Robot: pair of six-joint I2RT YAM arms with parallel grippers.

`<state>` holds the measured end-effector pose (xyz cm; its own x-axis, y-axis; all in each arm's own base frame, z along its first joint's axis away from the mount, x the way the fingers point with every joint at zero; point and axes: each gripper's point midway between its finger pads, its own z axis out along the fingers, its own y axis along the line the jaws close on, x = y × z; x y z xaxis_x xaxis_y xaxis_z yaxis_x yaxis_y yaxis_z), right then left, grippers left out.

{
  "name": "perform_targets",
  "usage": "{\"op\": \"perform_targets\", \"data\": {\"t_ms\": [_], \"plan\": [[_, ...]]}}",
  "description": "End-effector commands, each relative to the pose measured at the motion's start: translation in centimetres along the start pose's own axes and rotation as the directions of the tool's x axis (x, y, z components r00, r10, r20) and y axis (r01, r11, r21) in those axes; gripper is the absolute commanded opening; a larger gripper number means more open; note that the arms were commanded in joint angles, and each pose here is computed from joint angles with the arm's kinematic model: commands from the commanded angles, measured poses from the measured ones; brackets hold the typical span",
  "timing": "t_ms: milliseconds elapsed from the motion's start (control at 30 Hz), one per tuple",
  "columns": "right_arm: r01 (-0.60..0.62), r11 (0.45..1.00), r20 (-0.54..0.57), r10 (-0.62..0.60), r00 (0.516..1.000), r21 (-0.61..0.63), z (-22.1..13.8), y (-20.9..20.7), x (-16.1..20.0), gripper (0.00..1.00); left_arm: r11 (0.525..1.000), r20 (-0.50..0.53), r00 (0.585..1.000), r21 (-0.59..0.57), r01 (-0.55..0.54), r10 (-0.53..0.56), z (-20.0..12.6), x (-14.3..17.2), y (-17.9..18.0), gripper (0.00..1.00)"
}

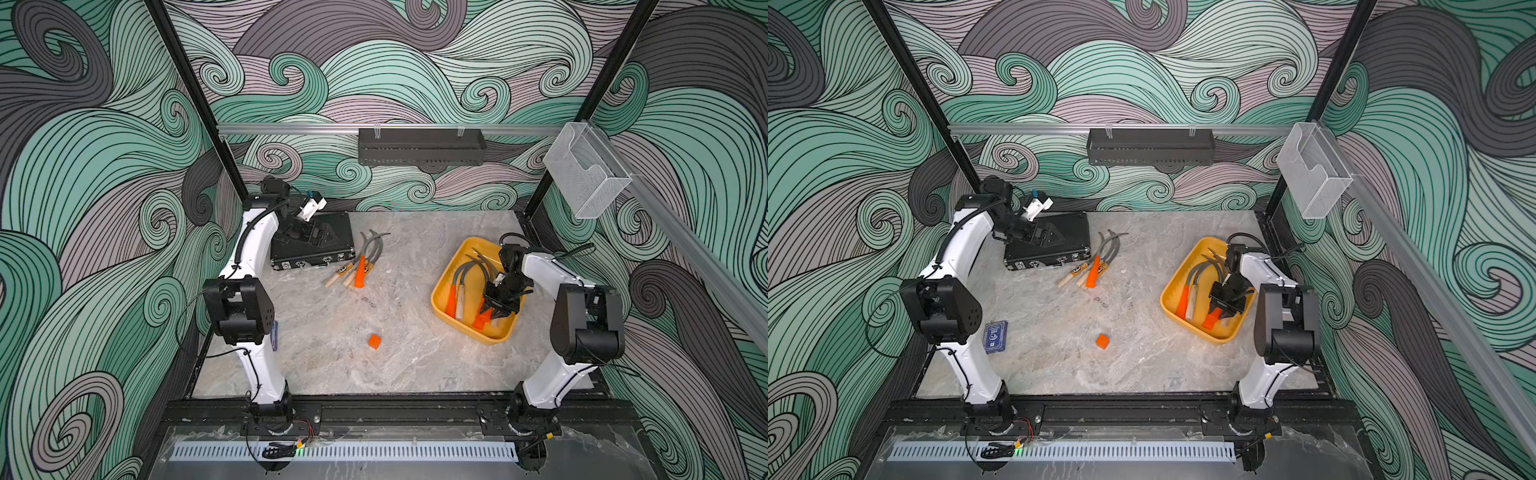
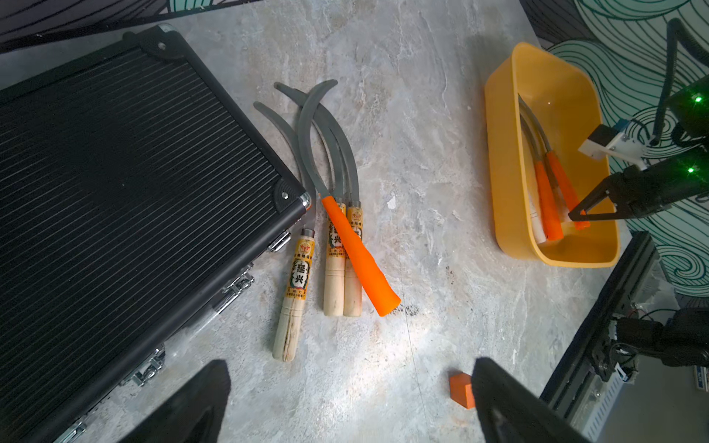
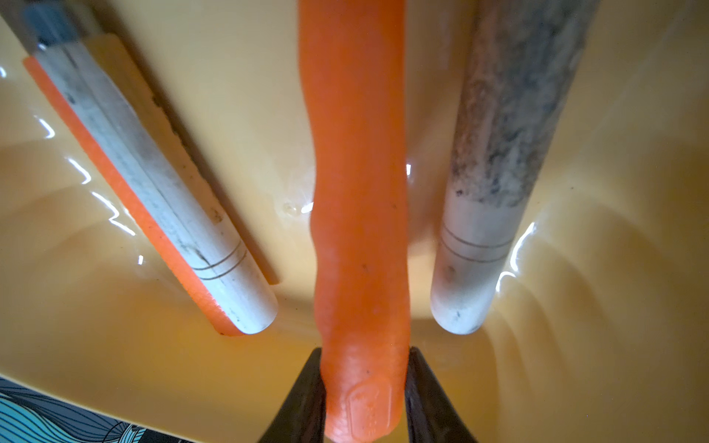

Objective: Put small sickles into storage boxes
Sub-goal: Place the sickle in the storage box.

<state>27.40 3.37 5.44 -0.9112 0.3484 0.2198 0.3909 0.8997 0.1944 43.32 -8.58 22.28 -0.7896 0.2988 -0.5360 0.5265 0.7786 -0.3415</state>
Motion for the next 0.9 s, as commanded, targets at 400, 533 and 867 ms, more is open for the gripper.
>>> {"op": "perform_targets", "data": {"t_ms": [400, 533, 867], "plan": [[0.081, 0.995, 0.146, -0.073, 0.986, -0.05, -5.4, 1.7, -0.5, 0.41, 0.999, -0.109, 0.993, 0.007, -0.035, 0.036, 0.5, 1.0, -2.4, 0.98], [0.112, 0.988, 0.192, -0.089, 0.977, -0.11, -7.3, 3.0, 0.0, 0.39, 0.999, -0.171, 0.984, 0.019, -0.048, 0.051, 2.1, 1.2, -3.3, 0.98], [0.099, 0.983, 0.197, -0.068, 0.978, -0.154, -7.7, 2.7, 3.1, 0.36, 0.999, -0.222, 0.975, -0.036, 0.011, -0.018, 6.3, 0.6, -3.7, 0.97]]}}
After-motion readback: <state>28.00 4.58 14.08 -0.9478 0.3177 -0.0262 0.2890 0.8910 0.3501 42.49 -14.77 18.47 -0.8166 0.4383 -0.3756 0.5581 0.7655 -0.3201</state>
